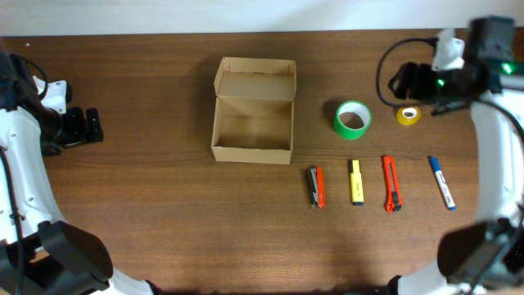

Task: Pack container
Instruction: 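Reach the right gripper over the green tape roll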

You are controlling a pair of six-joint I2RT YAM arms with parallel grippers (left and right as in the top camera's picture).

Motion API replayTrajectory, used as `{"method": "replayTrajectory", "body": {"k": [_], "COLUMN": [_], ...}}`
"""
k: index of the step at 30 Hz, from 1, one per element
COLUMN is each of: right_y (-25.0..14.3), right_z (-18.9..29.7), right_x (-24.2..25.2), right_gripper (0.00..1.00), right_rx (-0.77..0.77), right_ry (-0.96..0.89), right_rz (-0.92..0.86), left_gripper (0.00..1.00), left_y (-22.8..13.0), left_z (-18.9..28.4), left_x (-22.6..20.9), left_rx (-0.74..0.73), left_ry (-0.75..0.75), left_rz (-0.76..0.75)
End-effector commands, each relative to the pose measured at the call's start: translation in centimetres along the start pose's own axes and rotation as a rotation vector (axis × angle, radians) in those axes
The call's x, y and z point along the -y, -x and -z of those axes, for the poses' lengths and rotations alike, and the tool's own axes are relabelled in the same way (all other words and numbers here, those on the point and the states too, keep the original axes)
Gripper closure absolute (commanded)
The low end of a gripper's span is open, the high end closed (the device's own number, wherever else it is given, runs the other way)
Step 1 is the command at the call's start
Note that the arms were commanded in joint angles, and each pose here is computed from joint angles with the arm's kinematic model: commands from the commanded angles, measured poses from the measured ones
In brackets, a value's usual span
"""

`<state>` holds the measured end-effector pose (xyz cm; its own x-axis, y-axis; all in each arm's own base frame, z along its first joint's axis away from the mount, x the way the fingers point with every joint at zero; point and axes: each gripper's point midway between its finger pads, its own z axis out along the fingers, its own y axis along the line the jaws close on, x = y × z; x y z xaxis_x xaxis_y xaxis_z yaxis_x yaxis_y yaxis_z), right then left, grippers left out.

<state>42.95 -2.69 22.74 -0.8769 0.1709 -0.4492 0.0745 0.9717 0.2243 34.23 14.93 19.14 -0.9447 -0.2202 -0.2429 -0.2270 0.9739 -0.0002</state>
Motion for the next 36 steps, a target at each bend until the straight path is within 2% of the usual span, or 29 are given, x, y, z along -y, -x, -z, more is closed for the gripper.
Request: {"method": "replayTrajectory", "body": {"k": [1, 5, 13, 19, 36], "right_y": [1.0, -0.1, -2.3, -3.5, -7.3], "right_z": [-2.0, -5.4, -10.8, -13.0, -17.1], "right_x": [-0.1, -0.7, 1.2, 1.9, 2.3], "right_gripper": [0.15, 0.15, 0.2, 0.2, 0.28], "right_rx": [-0.029, -0.111, -0.243, -0.303, -0.44], "right_ry": [-0.108, -0.108, -0.173, -0.184, -0.19], "right_rz": [0.078, 0.092, 0.057, 0.051, 0.033], "left_gripper": [0.0, 0.0, 0.0, 0.0, 0.0], "left_y": [0.1, 0.1, 0.1, 0.1, 0.1], "left_z": [0.3, 0.3, 0.3, 0.3, 0.3], "left_x": [0.1, 0.1, 0.1, 0.1, 0.1], "left_rx": [0.014, 0.014, 0.014, 0.014, 0.014], "left_ry": [-0.011, -0.011, -0.011, -0.011, -0.011], "left_rz": [-0.018, -0.018, -0.017, -0.018, -0.018]}}
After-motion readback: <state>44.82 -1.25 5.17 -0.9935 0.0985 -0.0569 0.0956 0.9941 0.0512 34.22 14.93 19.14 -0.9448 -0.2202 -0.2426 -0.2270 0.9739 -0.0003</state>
